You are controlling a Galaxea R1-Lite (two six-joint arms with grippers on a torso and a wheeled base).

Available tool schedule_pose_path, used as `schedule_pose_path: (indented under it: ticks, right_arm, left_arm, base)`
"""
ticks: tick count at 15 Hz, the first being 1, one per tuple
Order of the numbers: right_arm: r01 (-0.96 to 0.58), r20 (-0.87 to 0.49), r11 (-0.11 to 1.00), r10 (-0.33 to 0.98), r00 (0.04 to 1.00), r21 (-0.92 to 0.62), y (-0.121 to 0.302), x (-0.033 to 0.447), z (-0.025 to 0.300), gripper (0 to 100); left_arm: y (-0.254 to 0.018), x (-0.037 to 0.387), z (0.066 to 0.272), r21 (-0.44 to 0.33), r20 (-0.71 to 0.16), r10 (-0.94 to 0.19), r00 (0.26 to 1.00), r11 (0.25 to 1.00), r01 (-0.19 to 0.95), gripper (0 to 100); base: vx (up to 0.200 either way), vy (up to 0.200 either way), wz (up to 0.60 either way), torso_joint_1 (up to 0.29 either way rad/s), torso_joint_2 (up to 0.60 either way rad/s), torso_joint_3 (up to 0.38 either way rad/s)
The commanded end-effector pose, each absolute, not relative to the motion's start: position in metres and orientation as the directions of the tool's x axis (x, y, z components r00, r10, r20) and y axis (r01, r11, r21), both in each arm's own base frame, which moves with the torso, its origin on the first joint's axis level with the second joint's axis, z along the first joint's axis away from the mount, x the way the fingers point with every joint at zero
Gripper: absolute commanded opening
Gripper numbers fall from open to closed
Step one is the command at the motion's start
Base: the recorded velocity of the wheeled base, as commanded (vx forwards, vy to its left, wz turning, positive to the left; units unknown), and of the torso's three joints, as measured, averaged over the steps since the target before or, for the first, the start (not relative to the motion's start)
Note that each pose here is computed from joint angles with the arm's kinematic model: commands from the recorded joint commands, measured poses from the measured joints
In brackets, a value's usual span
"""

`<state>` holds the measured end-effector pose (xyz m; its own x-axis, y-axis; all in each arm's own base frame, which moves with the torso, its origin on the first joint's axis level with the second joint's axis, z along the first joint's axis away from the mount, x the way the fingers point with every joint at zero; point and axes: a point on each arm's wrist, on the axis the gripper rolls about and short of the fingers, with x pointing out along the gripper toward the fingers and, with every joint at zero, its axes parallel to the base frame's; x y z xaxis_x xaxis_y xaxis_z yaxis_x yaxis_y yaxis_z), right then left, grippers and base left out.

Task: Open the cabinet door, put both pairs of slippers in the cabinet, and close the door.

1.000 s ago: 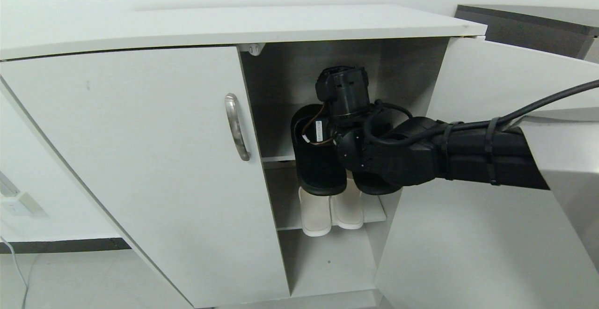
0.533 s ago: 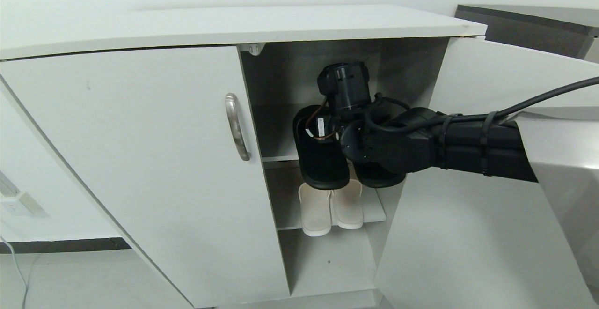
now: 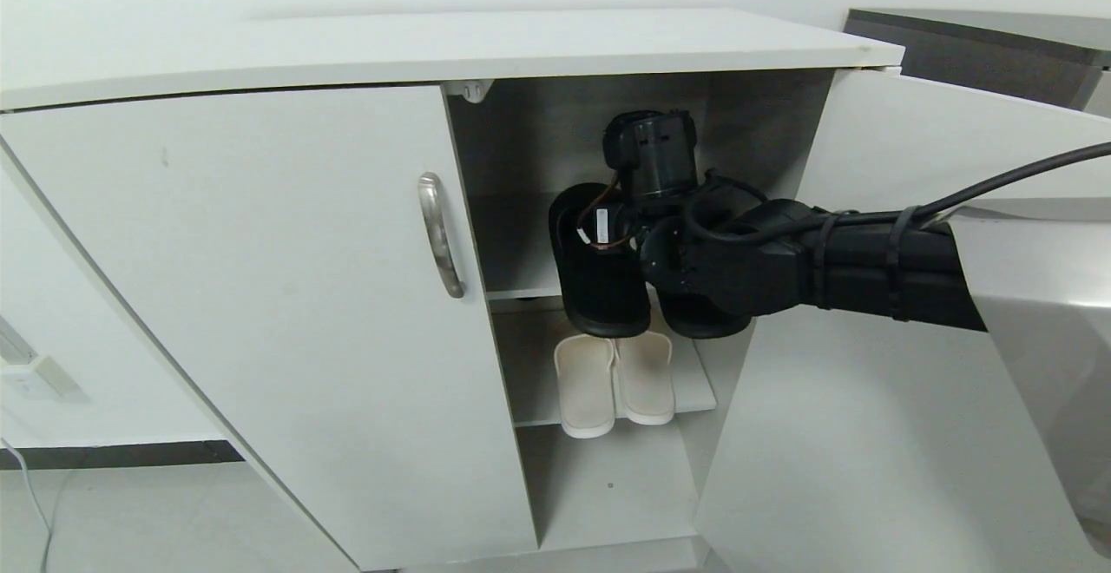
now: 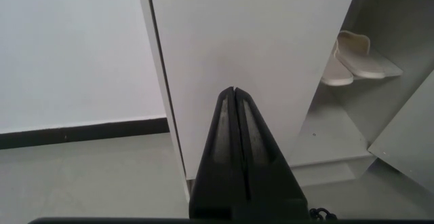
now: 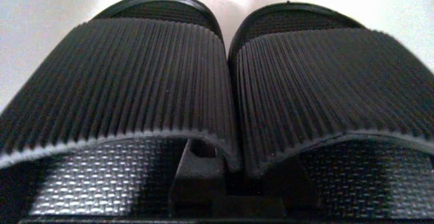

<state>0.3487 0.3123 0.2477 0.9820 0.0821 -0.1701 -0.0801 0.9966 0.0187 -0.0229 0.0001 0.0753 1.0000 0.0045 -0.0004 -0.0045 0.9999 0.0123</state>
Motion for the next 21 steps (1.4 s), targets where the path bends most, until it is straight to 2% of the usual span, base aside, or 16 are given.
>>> schedule_pose_path:
  ticks: [1,14,15,21]
  right_arm:
    - [-0.080,-0.170,0.997,0.082,0.982,0.019,0.3128,0.3497,0.2461,0]
    - [-0.078,-0.179,0.997,0.078,0.981,0.008,0.3149,0.3541,0.2381,0]
    - [-0.079,-0.179,0.997,0.079,0.981,0.008,0.3150,0.3541,0.2381,100]
    - [-0.083,-0.186,0.997,0.081,0.979,0.000,0.3164,0.3525,0.2373,100]
  left_arm:
    - [0.0001,-0.0228,0.0753,0.012,-0.002,0.006,1.000,1.000,-0.006,0]
    - [0.0001,-0.0228,0.0753,0.012,-0.002,0.006,1.000,1.000,-0.006,0]
    - [0.0001,-0.0228,0.0753,0.012,-0.002,0.006,1.000,1.000,-0.006,0]
    - [0.0001,-0.0228,0.0753,0.012,-0.002,0.006,1.000,1.000,-0.006,0]
  base:
    - [0.000,0.000,0.00,0.000,0.00,0.000]
    - [0.000,0.000,0.00,0.000,0.00,0.000]
    - [0.000,0.000,0.00,0.000,0.00,0.000]
    - [0.000,0.000,0.00,0.000,0.00,0.000]
